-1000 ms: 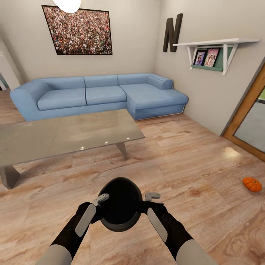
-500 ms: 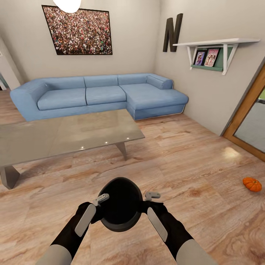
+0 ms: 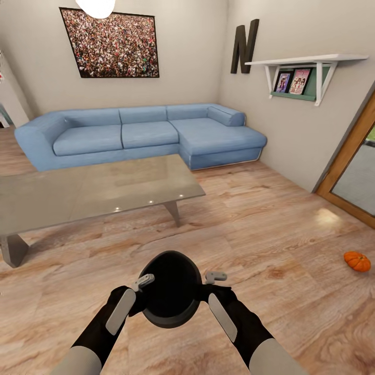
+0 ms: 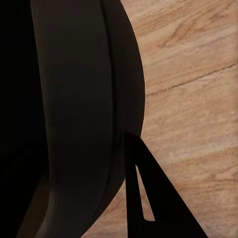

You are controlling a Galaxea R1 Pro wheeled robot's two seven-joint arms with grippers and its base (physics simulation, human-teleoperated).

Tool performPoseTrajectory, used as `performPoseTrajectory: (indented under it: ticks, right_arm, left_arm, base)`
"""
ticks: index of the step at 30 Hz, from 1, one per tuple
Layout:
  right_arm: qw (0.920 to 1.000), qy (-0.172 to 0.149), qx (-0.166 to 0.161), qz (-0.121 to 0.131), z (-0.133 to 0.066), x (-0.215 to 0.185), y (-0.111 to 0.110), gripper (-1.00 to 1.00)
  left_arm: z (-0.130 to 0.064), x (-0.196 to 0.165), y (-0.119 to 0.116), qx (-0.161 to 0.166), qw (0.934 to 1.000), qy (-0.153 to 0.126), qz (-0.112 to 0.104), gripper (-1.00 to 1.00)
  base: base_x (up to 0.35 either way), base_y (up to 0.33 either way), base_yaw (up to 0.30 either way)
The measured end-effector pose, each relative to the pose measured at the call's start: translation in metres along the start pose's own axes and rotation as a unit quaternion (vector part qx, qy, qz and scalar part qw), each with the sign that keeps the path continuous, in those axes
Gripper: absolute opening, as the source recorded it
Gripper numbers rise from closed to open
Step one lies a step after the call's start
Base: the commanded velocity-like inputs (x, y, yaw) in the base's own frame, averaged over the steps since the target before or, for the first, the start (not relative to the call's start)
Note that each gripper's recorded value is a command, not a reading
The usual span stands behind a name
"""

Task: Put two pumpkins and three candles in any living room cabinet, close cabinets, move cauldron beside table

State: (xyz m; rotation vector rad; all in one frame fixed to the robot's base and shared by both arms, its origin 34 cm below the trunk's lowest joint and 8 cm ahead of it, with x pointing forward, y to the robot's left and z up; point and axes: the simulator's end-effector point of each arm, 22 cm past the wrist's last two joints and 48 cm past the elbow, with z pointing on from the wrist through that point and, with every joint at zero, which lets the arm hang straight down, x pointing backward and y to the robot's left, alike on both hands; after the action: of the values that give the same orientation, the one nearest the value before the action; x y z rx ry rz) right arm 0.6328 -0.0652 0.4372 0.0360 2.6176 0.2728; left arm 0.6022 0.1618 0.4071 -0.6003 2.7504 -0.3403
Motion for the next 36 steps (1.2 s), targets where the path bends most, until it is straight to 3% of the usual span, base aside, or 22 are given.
performPoseTrajectory:
  ticks: [15,21,36]
  right_arm:
    - [1.0,-0.001,0.0,-0.001,-0.0003,-0.0005,0.0005,-1.0]
    - [1.0,-0.001,0.001,-0.001,-0.0007,-0.001,0.0004,-1.0]
    - [1.0,-0.002,0.001,-0.001,-0.001,-0.0016,0.0003,-1.0]
  left_arm:
    - [-0.0002,-0.0003,0.0001,0.001,1.0,0.0,0.0,-1.0]
    - [-0.0004,-0.0006,-0.0003,0.002,1.0,-0.001,0.0,-1.0]
    - [-0.0006,-0.0009,-0.0007,0.002,1.0,-0.002,0.0,-1.0]
  base:
    - [0.025,0.011,0.254]
    - [0.244,0.087,0.225]
    - [0.278,0.061,0.054]
